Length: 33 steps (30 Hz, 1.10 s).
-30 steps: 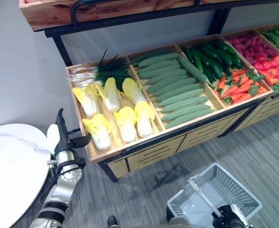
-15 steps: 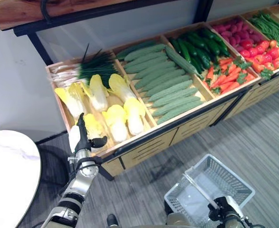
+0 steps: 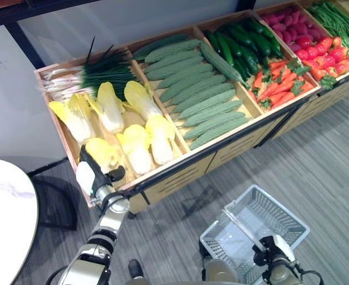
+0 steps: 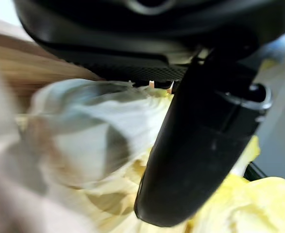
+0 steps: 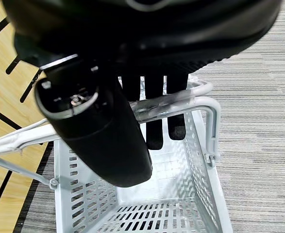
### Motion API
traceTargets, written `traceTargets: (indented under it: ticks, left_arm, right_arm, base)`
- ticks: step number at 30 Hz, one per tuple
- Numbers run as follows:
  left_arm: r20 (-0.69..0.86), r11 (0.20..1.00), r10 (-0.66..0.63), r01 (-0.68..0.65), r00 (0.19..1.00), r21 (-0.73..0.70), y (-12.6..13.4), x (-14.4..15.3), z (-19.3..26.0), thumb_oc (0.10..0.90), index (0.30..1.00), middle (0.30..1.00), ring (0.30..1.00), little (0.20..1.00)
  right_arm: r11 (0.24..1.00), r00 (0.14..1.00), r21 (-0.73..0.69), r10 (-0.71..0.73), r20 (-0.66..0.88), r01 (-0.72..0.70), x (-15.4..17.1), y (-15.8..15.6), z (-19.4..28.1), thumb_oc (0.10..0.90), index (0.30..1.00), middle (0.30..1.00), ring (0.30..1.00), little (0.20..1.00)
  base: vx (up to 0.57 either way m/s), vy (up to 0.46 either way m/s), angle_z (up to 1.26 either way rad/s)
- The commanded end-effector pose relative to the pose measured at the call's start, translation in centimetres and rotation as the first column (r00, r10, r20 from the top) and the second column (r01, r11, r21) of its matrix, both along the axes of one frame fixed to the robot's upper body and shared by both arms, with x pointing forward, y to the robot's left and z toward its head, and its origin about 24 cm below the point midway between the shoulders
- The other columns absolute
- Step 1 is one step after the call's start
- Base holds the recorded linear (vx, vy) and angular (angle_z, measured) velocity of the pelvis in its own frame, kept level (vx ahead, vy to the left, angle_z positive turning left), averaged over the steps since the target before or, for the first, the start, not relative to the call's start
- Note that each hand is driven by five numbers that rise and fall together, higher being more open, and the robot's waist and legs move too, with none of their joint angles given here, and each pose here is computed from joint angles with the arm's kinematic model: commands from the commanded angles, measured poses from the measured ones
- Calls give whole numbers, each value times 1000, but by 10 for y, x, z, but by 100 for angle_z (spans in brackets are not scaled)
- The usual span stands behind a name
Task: Get the vegetables into the basket
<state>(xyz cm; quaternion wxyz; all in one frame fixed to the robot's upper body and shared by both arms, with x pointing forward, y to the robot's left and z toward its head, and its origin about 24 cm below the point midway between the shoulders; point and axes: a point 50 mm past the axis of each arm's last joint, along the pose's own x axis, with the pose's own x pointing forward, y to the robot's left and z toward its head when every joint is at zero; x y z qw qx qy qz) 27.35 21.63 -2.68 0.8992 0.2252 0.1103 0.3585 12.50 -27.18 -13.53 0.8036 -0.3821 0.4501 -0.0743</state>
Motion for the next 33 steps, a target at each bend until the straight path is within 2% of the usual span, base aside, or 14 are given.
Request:
traceTargets:
  ticks: [1, 2, 6, 12, 13, 17, 19, 20, 27, 29, 30, 31, 32, 33]
  left_arm:
    - [-67, 990, 60, -68, 996, -122, 2, 3, -8, 573, 542, 542, 542, 542]
    - [-111, 989, 29, -45, 993, -139, -1, 0, -16, 400, 300, 300, 300, 300]
    - [-162, 981, -50, 18, 986, -192, -3, 1, -23, 400, 300, 300, 300, 300]
    - [99, 983, -76, 91, 992, -159, -4, 26, 28, 400, 300, 300, 300, 300]
    - [277, 986, -88, 123, 957, -111, -5, 35, 66, 400, 300, 300, 300, 300]
    - [442, 987, -135, 157, 887, -15, -7, 37, 107, 400, 300, 300, 300, 300]
    - [545, 984, -166, 178, 822, 31, -9, 32, 133, 400, 300, 300, 300, 300]
    - [639, 977, -198, 200, 744, 69, -13, 26, 156, 400, 300, 300, 300, 300]
    - [769, 959, -272, 227, 578, 169, -22, 9, 196, 400, 300, 300, 300, 300]
    - [747, 889, -437, 367, 501, 274, -39, 2, 204, 400, 300, 300, 300, 300]
    - [745, 823, -493, 518, 450, 232, -42, -2, 199, 400, 300, 300, 300, 300]
    - [744, 823, -494, 519, 449, 232, -41, -3, 199, 400, 300, 300, 300, 300]
    - [780, 712, -502, 690, 374, 128, -45, -7, 196, 400, 300, 300, 300, 300]
    - [800, 685, -488, 721, 349, 104, -44, -8, 197, 400, 300, 300, 300, 300]
  right_arm:
    - [999, 999, -31, -20, 46, 22, 8, -3, 4, 400, 300, 300, 300, 300]
    - [999, 999, -34, -25, 41, 26, 7, -4, 4, 400, 300, 300, 300, 300]
    - [998, 1000, -55, -13, 21, 14, 9, -10, 6, 400, 300, 300, 300, 300]
    - [998, 1000, -56, -12, 7, 12, 5, -12, 6, 400, 300, 300, 300, 300]
    - [999, 1000, -49, -18, 9, 18, 3, -11, 5, 400, 300, 300, 300, 300]
    - [999, 1000, -36, -26, -1, 26, -1, -11, 3, 400, 300, 300, 300, 300]
    - [999, 1000, -20, -29, -2, 28, -3, -8, 2, 400, 300, 300, 300, 300]
    - [999, 999, -9, -40, -3, 40, -4, -7, 1, 400, 300, 300, 300, 300]
    - [998, 998, 25, -64, -17, 65, -12, -2, -3, 400, 300, 300, 300, 300]
    - [996, 997, 47, -79, -7, 79, -13, -1, -4, 400, 300, 300, 300, 300]
    - [995, 996, 52, -90, -14, 91, -15, -3, -4, 400, 300, 300, 300, 300]
    - [995, 996, 53, -89, -14, 90, -15, -3, -4, 400, 300, 300, 300, 300]
    - [993, 995, 60, -99, -16, 100, -15, -5, -4, 400, 300, 300, 300, 300]
    - [993, 995, 66, -94, -27, 95, -16, -4, -4, 400, 300, 300, 300, 300]
  base:
    - [0, 0, 0]
    - [-4, 30, 1]
    - [2, 60, 3]
    - [1, 5, 3]
    - [-3, -1, 10]
    - [-6, 0, 8]
    - [-9, 1, 8]
    - [-15, 0, 6]
    - [-5, -1, 3]
    - [-13, 16, 6]
    - [-13, 18, 6]
    - [0, 0, 0]
    - [0, 0, 0]
    - [0, 0, 0]
